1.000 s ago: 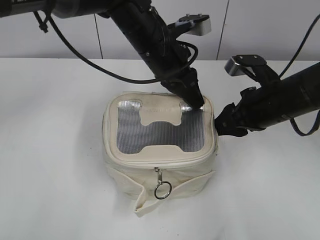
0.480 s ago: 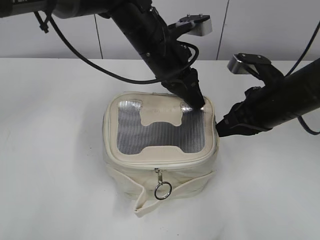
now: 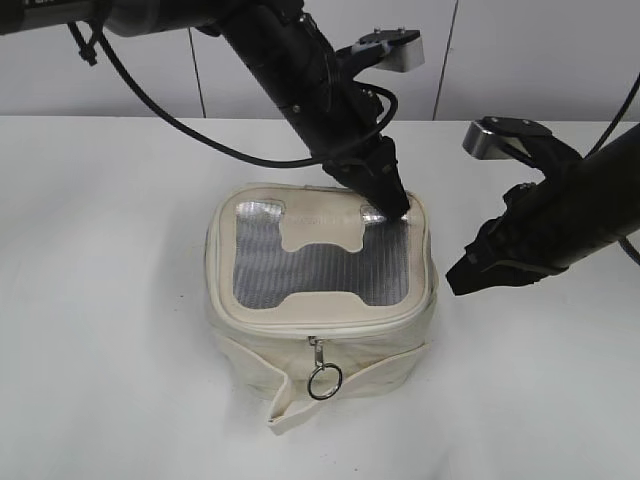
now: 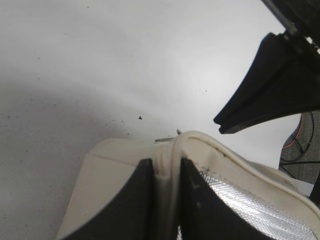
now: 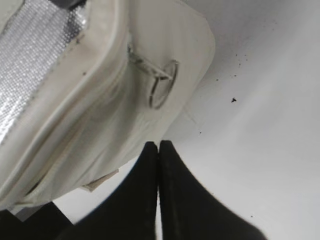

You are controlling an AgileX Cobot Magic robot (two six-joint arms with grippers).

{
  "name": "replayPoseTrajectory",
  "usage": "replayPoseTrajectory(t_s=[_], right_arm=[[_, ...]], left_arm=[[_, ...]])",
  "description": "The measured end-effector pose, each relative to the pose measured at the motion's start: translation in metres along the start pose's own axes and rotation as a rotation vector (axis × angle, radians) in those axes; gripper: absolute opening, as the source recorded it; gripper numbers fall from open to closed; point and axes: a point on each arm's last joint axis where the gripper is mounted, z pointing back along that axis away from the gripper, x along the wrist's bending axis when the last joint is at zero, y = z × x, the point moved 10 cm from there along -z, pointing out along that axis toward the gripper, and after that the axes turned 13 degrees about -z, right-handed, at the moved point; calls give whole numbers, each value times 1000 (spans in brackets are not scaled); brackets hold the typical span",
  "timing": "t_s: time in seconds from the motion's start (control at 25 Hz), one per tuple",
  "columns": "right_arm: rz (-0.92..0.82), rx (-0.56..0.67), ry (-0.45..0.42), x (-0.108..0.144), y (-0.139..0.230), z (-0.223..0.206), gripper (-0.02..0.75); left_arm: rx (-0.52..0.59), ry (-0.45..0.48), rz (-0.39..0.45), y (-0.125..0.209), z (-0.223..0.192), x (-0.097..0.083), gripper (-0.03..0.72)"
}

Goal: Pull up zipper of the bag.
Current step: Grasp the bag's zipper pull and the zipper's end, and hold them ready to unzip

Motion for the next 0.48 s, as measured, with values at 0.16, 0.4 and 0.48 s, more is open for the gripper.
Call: replayPoseTrajectory(t_s=[0.16,0.4,0.48], right_arm=[[-24,-31,21,-4,-6,0,22],[-6,-48,19,-4,-9,0,379],[31,-61,14,-2,-12,0,461]], left_arm=[[1,1,0,0,0,0,111],[0,1,0,0,0,0,111],[0,1,0,0,0,0,111]])
